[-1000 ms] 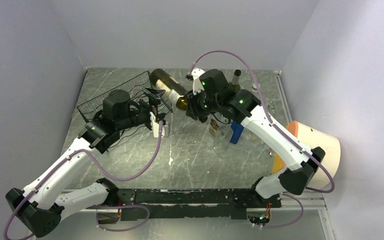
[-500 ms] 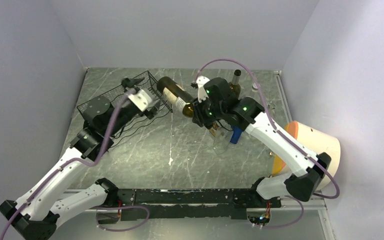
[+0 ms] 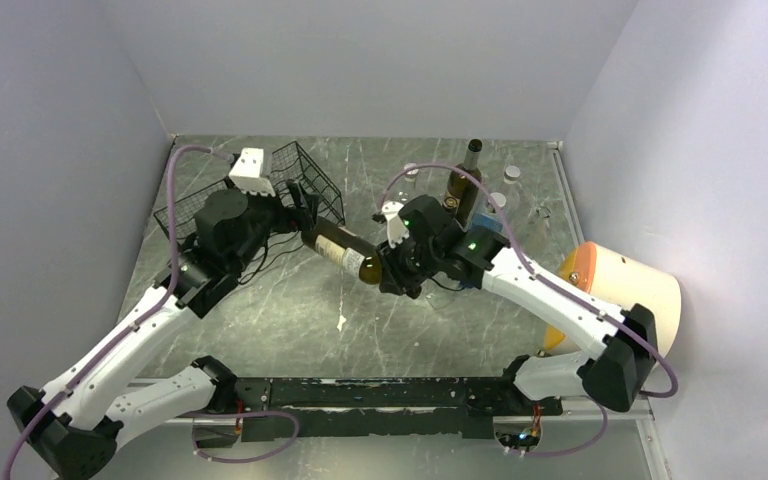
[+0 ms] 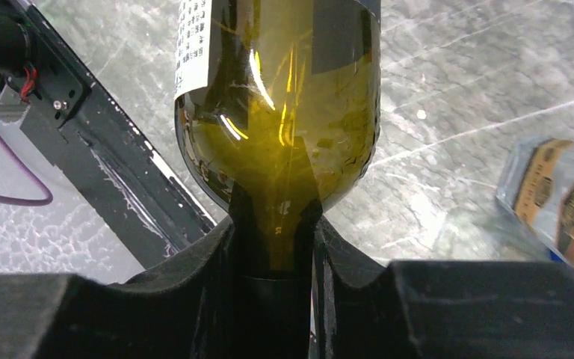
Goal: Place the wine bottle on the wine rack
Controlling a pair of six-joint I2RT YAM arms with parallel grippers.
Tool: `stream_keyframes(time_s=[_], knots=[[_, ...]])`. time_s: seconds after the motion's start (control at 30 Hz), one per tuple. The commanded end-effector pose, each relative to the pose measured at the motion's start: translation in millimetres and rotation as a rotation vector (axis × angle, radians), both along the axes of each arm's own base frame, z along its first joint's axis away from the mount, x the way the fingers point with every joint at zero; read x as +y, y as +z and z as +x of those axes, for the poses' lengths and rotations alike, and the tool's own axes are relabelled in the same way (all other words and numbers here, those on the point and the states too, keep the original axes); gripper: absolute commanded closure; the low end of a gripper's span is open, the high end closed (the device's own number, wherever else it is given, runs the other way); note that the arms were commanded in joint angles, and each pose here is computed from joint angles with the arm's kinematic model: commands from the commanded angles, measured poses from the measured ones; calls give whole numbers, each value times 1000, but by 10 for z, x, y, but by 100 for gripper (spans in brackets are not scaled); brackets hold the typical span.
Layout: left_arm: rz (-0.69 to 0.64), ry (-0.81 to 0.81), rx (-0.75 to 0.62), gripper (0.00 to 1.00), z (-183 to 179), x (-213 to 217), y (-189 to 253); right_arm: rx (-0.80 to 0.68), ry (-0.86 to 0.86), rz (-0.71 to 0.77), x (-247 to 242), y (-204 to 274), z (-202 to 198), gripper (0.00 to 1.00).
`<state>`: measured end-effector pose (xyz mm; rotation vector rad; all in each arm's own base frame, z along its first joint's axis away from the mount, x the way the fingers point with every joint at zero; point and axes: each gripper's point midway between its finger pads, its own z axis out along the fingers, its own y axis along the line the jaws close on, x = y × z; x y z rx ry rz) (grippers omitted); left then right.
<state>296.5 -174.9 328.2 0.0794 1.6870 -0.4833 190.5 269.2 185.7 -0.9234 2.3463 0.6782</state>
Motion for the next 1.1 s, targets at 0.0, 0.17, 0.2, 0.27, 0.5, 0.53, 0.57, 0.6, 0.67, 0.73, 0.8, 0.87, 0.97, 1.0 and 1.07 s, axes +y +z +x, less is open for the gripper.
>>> stream_keyframes(time_s=[0.0, 0.17, 0.2, 0.27, 0.5, 0.53, 0.57, 0.6, 0.67, 0.73, 0.8, 0.87, 0.97, 1.0, 1.07], knots=[[-32, 137, 117, 5, 111, 198, -91, -112, -8, 152, 384, 147, 238, 100], [-66, 177, 240, 5, 358, 417, -236, -130, -105, 145, 447, -81, 436, 100], [-82, 186, 261, 5, 398, 482, -272, -129, -120, 141, 455, -117, 464, 100], [-107, 196, 282, 5, 453, 595, -319, -137, -127, 137, 478, -160, 503, 100], [-120, 246, 293, 5, 492, 873, -352, -158, -121, 140, 566, -220, 601, 100], [-114, 280, 292, 5, 498, 948, -358, -158, -120, 147, 588, -223, 615, 100], [-119, 329, 294, 5, 498, 1043, -366, -154, -118, 151, 616, -240, 623, 100], [-126, 375, 296, 5, 482, 1136, -374, -151, -116, 155, 647, -258, 637, 100], [-148, 452, 281, 5, 450, 1309, -373, -151, -121, 171, 716, -273, 683, 100], [-174, 495, 266, 5, 418, 1432, -366, -163, -128, 195, 787, -270, 745, 100], [-185, 531, 261, 5, 379, 1534, -358, -177, -139, 213, 838, -279, 809, 100], [-188, 574, 269, 5, 347, 1638, -368, -198, -164, 230, 883, -268, 891, 100], [-195, 631, 301, 5, 303, 1773, -431, -225, -198, 261, 953, -250, 1012, 100], [-199, 643, 312, 5, 290, 1804, -459, -234, -207, 274, 984, -246, 1051, 100], [-202, 639, 337, 5, 277, 1821, -526, -250, -236, 304, 1054, -226, 1146, 100]])
